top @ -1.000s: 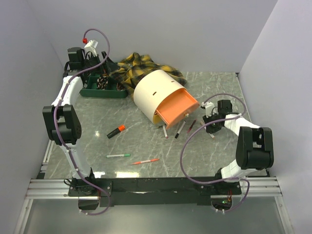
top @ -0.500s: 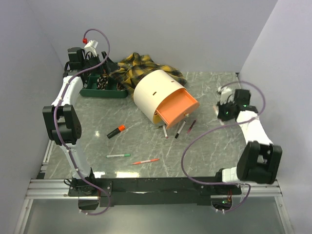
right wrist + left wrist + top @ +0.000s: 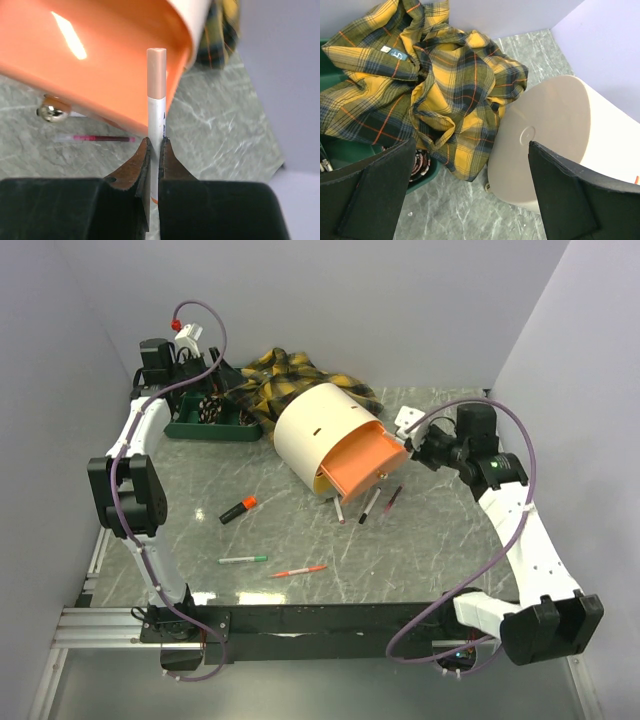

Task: Sort the stationery into containers
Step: Place the pen in the drawer.

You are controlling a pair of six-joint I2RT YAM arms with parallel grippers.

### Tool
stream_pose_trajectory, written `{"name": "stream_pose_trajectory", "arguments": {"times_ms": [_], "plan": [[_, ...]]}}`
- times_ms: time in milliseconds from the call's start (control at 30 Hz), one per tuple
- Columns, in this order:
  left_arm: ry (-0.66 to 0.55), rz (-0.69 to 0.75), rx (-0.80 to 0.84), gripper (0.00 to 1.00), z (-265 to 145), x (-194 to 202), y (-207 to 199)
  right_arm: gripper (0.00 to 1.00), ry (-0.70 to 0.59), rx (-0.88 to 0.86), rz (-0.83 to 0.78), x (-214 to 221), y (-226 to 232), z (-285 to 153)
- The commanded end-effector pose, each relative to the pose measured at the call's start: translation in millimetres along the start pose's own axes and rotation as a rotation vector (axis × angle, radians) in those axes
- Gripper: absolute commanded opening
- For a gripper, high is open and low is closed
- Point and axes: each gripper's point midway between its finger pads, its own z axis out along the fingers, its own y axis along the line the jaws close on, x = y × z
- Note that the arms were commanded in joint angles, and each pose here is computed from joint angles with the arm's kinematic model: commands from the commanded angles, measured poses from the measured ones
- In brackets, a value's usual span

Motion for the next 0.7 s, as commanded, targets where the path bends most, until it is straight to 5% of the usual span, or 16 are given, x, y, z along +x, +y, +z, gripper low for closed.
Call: {"name": "stream_pose_trajectory", "arguments": {"times_ms": [0,400,567,667], "plan": [[-0.056,0.067,0.063,0.99,-14.5,-23.8,-33.5,0.04,-0.036,0.017,-0.26,-40.3,-18.5,-4.0],[-0.052,0.051,0.074,0.99,-19.0,-17.2,-39.0,0.12,-0.033,-0.125,-0.657,-61.0,4.3,26.0],[-0.057,0.044,0.078,0.99,-18.4,-17.9,-39.2,0.18,-0.045,-0.158,-0.706,-67.0,11.5,42.8],[-0.055,0.04,0.077,0.99,-17.4,-17.1,-37.9,0.33,-0.072,-0.13,-0.71,-73.9,10.2,46.2]]}}
